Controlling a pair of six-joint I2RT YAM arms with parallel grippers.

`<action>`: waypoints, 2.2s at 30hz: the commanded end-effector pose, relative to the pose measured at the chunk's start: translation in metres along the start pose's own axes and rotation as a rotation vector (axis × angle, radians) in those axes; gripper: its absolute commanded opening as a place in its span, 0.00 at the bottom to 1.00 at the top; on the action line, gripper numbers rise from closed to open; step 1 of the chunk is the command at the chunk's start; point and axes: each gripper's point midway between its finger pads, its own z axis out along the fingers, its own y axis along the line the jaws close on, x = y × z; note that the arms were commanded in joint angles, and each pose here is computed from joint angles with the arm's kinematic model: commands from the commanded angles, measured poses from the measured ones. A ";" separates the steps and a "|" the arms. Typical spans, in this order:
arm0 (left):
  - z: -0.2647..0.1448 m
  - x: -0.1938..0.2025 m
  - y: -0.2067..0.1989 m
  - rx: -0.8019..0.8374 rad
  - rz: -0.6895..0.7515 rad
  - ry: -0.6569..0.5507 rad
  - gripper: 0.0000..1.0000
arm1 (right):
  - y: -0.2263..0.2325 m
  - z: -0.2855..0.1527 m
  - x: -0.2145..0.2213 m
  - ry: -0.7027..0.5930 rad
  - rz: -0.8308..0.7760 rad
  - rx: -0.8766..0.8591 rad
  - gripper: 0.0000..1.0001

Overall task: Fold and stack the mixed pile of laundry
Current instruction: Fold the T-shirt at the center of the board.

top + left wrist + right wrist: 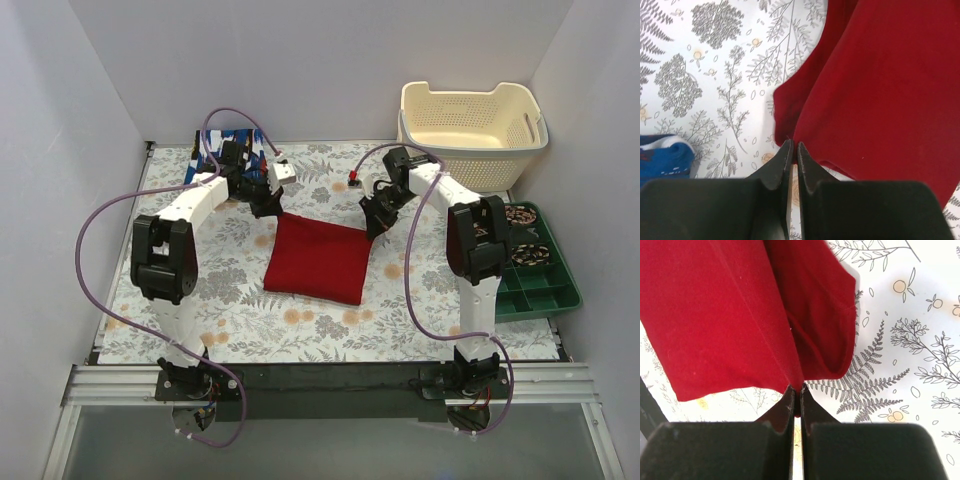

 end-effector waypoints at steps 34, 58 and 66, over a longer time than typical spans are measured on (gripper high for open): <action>-0.054 -0.071 -0.009 0.023 -0.805 -0.338 0.73 | 0.059 -0.079 -0.094 -0.398 0.273 -0.061 0.98; 0.065 0.071 -0.125 0.131 -1.772 -0.169 0.77 | 0.101 0.084 0.044 -0.170 0.999 -0.469 0.93; 0.001 0.013 -0.124 0.236 -1.498 -0.313 0.77 | 0.136 0.019 0.006 -0.288 0.730 -0.582 0.86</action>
